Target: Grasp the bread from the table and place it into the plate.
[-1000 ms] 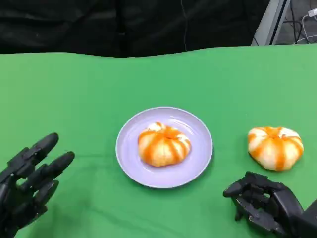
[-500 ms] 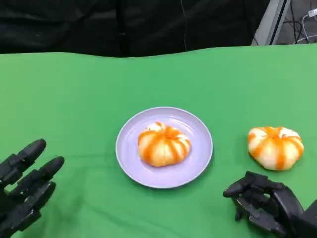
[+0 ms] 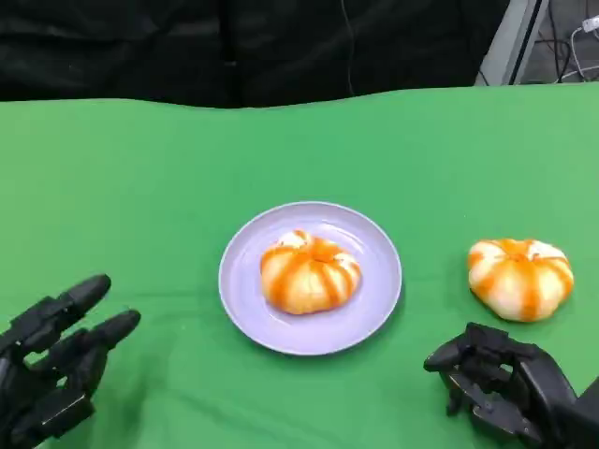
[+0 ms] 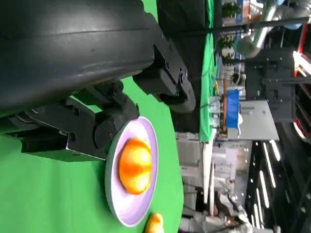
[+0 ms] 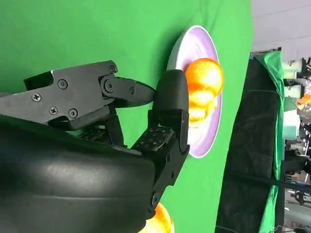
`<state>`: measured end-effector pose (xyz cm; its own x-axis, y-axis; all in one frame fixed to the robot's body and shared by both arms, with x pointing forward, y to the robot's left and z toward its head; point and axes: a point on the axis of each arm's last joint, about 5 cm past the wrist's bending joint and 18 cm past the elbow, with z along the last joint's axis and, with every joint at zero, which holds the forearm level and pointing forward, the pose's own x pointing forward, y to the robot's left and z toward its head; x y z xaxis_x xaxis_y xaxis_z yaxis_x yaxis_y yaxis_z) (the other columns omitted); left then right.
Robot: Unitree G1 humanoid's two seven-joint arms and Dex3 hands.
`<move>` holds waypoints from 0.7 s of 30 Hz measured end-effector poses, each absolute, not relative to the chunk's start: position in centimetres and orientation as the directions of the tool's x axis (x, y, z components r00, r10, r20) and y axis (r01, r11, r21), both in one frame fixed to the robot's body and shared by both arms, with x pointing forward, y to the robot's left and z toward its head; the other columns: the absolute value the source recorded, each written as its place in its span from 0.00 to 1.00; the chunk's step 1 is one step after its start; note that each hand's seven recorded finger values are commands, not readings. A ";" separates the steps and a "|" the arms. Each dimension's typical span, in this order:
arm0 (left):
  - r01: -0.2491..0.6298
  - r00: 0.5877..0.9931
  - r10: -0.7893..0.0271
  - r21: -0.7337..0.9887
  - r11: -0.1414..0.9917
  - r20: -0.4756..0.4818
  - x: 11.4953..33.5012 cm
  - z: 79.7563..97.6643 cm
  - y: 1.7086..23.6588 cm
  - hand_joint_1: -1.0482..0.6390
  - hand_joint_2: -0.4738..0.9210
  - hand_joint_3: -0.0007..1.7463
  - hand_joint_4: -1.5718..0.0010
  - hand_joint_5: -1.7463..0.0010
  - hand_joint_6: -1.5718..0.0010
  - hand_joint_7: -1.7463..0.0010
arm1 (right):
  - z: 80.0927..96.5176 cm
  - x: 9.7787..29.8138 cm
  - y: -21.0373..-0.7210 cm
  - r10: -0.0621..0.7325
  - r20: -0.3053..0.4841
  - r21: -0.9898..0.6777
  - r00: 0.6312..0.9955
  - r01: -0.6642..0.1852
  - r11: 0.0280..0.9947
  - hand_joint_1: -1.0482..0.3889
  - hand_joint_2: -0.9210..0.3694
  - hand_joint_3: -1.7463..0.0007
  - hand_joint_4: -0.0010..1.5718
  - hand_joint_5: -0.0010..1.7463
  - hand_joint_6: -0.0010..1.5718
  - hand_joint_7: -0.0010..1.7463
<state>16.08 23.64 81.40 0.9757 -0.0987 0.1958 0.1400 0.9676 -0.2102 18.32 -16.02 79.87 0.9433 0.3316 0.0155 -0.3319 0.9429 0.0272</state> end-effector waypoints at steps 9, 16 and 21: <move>0.078 0.967 -0.048 -0.112 0.991 0.249 16.5 81.6 23.0 0.64 0.83 0.60 0.42 0.03 0.46 0.16 | 79.9 18.4 -16.1 0.331 0.013 0.027 0.943 -0.332 0.943 0.55 0.00 0.75 0.42 0.98 0.51 0.54; 0.045 0.973 -0.016 -0.119 0.992 0.229 16.4 81.4 22.9 0.66 0.84 0.57 0.43 0.02 0.47 0.16 | 79.9 18.5 -16.2 0.334 0.013 0.029 0.942 -0.334 0.942 0.54 0.00 0.75 0.42 0.98 0.52 0.54; 0.030 0.976 0.007 -0.167 0.986 0.216 16.4 81.2 23.0 0.66 0.85 0.56 0.43 0.02 0.47 0.15 | 79.9 18.5 -16.2 0.334 0.012 0.028 0.943 -0.334 0.942 0.54 0.00 0.75 0.42 0.98 0.51 0.54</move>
<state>16.37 23.03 81.18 0.9763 0.0069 0.2162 0.0300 0.9855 -0.1669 18.49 -16.20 79.89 0.9426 0.3338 0.0122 -0.3340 0.9422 0.0280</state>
